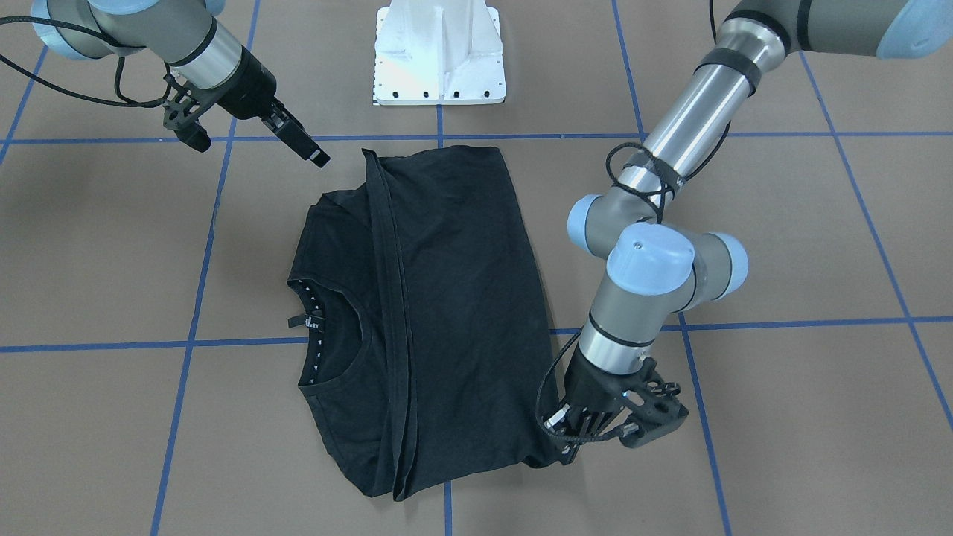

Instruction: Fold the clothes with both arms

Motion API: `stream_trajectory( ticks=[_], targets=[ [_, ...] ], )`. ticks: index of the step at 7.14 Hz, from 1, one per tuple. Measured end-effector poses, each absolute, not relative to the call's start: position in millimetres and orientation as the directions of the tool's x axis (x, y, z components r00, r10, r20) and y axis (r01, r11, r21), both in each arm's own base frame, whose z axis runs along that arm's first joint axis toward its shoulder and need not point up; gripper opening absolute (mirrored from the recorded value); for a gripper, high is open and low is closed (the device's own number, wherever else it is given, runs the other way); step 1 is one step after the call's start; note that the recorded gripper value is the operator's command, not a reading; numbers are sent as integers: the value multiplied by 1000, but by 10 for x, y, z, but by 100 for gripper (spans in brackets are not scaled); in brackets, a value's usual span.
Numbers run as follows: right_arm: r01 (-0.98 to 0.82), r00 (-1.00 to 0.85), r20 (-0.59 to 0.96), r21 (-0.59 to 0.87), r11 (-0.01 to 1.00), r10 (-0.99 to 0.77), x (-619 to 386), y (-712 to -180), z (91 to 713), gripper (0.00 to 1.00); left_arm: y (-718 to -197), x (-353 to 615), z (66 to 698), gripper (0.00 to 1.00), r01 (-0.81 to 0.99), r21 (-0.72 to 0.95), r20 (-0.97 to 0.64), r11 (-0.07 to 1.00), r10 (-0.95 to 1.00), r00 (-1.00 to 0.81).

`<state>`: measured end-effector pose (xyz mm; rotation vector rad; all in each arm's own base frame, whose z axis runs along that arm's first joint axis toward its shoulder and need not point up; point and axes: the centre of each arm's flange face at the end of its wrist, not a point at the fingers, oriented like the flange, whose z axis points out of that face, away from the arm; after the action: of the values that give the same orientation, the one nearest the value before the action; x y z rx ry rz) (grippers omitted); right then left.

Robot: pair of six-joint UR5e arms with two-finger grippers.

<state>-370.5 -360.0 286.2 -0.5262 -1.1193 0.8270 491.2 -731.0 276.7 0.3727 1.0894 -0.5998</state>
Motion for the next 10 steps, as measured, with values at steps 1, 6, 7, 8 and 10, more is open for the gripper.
stream_trajectory(
  ticks=[1,6,7,8,10],
  targets=[
    [-313,191,587,-724,615,787,-3693,-3632,2834,100,-7436,4870,2740,9,624,22,-907,781,-246,340],
    [-358,184,634,-668,652,751,-3960,-3880,2628,100,-7682,4603,2650,100,602,91,-903,794,-188,386],
    [-372,203,626,-662,651,753,-4066,-3890,2488,100,-7586,4461,2407,100,579,81,-916,811,-168,364],
    [-378,253,632,-632,677,732,-4195,-3852,2348,100,-7327,4277,2324,100,548,60,-918,834,-169,358],
    [-325,445,692,-466,823,568,-4490,-3683,2182,87,-6569,3759,2465,100,511,37,-919,859,-171,355]
  ],
)
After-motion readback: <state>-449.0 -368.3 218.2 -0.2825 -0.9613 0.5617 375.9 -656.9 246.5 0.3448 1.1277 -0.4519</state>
